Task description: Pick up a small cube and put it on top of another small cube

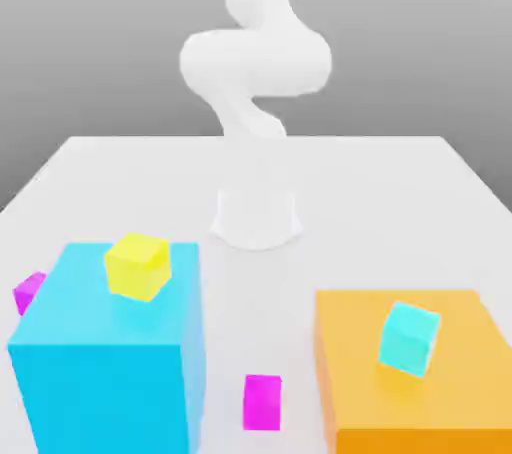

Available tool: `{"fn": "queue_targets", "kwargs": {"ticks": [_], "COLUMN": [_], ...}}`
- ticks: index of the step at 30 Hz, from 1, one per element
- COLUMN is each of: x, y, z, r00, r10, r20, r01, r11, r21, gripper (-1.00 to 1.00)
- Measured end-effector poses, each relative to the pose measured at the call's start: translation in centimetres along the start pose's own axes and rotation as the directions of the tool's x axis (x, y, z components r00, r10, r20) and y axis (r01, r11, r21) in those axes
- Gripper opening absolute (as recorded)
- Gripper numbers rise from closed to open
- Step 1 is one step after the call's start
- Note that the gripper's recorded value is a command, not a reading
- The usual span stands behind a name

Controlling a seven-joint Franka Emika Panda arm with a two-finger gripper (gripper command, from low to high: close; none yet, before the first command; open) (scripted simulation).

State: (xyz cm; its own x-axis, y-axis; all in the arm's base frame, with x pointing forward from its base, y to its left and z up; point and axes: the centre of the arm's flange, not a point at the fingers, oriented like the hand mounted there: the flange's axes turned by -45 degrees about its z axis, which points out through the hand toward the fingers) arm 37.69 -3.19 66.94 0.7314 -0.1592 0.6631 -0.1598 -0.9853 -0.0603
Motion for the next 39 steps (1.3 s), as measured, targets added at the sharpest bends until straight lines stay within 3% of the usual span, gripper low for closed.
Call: {"fn": "queue_targets", "kwargs": {"ticks": [5,11,18,25,31,32,39], "x": [-2.1,-8.4,-20.3,-35.2,-40.4,-40.8,-40.8], "y": [7.7,17.9,28.5,35.4,35.8,35.8,35.8], "z": [9.8,18.7,25.2,27.6,32.1,32.6,32.6], "r00": [0.946,0.752,0.386,-0.052,-0.094,-0.094,-0.094], "r10": [0.309,0.647,0.922,0.988,0.982,0.982,0.982], "r20": [0.1,0.125,0.037,-0.146,-0.163,-0.164,-0.165], "r01": [-0.292,-0.577,-0.769,-0.758,-0.743,-0.742,-0.743], "r11": [0.944,0.738,0.343,-0.134,-0.178,-0.179,-0.179], "r21": [-0.156,-0.35,-0.539,-0.638,-0.645,-0.646,-0.645], "gripper": [0.0,0.0,0.0,0.0,0.0,-1.0,-1.0]}}
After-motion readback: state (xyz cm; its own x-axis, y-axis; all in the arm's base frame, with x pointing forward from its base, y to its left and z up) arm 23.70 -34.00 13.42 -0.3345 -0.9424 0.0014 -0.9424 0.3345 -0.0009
